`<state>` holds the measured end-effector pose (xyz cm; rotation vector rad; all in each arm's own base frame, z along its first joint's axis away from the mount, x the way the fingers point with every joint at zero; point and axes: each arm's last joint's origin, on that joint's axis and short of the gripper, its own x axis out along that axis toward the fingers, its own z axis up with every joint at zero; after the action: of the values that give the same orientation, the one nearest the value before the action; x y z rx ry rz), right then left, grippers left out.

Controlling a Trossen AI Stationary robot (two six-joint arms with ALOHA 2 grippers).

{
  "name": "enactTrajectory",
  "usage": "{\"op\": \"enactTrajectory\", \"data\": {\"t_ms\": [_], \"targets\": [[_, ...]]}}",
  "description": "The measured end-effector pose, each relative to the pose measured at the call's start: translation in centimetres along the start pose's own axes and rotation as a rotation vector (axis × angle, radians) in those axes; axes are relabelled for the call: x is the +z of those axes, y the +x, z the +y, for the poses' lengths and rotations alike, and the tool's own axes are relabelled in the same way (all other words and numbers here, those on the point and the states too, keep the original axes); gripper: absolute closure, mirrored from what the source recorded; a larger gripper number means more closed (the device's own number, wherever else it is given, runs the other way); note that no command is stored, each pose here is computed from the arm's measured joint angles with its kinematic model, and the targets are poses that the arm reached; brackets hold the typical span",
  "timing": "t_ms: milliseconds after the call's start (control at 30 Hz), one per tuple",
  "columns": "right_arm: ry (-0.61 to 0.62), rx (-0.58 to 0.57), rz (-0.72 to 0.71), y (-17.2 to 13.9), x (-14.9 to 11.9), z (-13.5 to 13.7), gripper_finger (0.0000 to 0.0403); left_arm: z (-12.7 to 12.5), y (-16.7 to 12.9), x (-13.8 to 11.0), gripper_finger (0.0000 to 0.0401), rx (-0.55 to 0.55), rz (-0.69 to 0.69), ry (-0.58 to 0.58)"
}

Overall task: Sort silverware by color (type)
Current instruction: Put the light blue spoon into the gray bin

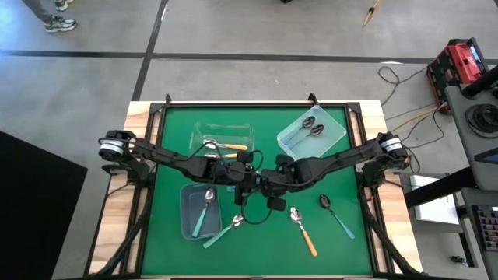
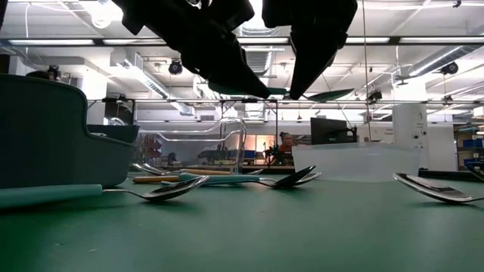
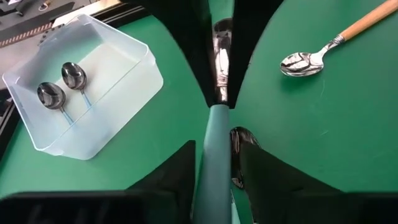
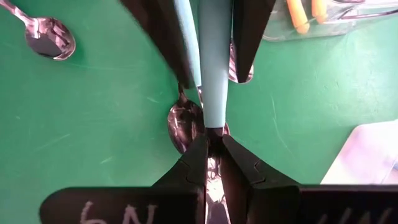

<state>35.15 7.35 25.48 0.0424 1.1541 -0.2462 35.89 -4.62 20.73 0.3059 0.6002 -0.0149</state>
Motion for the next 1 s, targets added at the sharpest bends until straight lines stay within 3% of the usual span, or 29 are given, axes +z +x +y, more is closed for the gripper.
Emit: {"op": "enactTrajectory", "data": {"t_ms": [133,300,600,800,1000], "targets": [[-0.010,0.002,0.000,0.0,0.0,0.0,0.0390,0.0,0.0,0.0,0.0358,0.001,0.003,-0.003],[-0.020,-0.001,-0.004,0.0,0.0,0.0,0.0373,-0.1,0.0,0.0,0.0358,0.003,0.003,-0.021],[-0.028,-0.023,-0.031,-0.4,0.1,-0.2,0.0270,-0.4,-0.4,0.2,0.0358,0.098,0.013,-0.063],[-0.037,-0.010,-0.098,-3.0,0.1,-1.1,0.0225,-0.5,-1.7,0.2,0.0358,0.159,0.060,-0.148],[-0.066,-0.077,-0.217,-6.4,-0.1,-2.4,0.0218,-1.5,-4.5,0.6,0.0358,0.142,0.104,-0.271]]}}
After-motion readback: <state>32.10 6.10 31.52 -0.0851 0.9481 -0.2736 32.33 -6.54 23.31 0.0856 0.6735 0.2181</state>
